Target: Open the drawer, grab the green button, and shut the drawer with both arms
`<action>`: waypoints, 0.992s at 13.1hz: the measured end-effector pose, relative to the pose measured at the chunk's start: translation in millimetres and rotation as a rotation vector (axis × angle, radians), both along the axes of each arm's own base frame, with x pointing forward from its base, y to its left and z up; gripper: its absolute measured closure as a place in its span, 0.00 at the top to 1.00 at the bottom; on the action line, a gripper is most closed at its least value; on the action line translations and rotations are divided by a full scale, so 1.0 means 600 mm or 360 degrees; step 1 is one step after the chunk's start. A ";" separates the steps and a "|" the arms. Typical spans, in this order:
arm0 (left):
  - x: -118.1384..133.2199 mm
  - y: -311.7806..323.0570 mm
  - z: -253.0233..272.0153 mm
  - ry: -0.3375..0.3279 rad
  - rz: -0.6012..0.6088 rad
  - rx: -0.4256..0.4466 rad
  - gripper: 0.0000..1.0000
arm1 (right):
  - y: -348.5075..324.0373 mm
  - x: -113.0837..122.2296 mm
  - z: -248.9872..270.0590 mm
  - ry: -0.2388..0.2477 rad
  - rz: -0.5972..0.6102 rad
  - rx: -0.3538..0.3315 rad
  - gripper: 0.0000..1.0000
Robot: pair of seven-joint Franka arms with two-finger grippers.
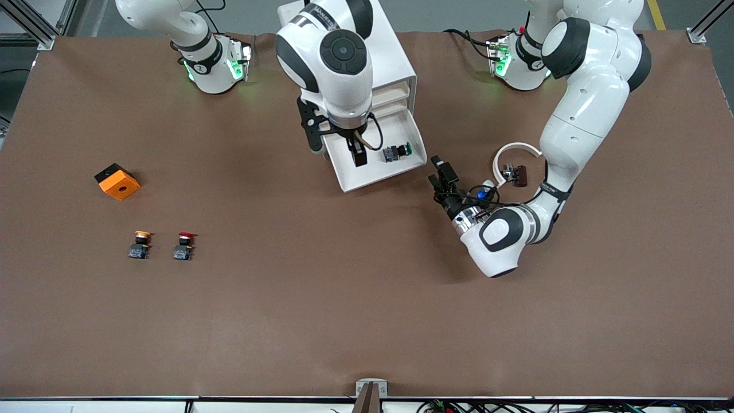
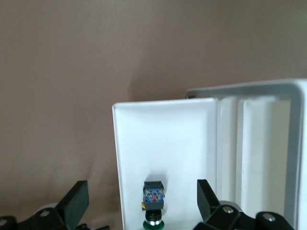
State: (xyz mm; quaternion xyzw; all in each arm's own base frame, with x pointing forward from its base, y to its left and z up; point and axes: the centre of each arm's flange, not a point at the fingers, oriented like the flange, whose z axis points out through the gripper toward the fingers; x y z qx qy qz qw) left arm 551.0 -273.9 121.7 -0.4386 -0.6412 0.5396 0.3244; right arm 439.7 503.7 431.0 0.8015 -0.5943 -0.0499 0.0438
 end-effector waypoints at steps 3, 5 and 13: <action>0.016 0.019 0.008 -0.0253 -0.0134 -0.0086 1.00 | 0.035 -0.011 -0.035 -0.0033 -0.0076 0.0029 1.00; 0.027 0.030 0.028 -0.0429 -0.0283 -0.0171 1.00 | 0.057 -0.015 -0.071 -0.0052 -0.0104 0.0042 1.00; 0.085 0.094 0.111 -0.1041 -0.1096 -0.0591 1.00 | 0.125 -0.056 -0.181 -0.0029 -0.0037 -0.0004 1.00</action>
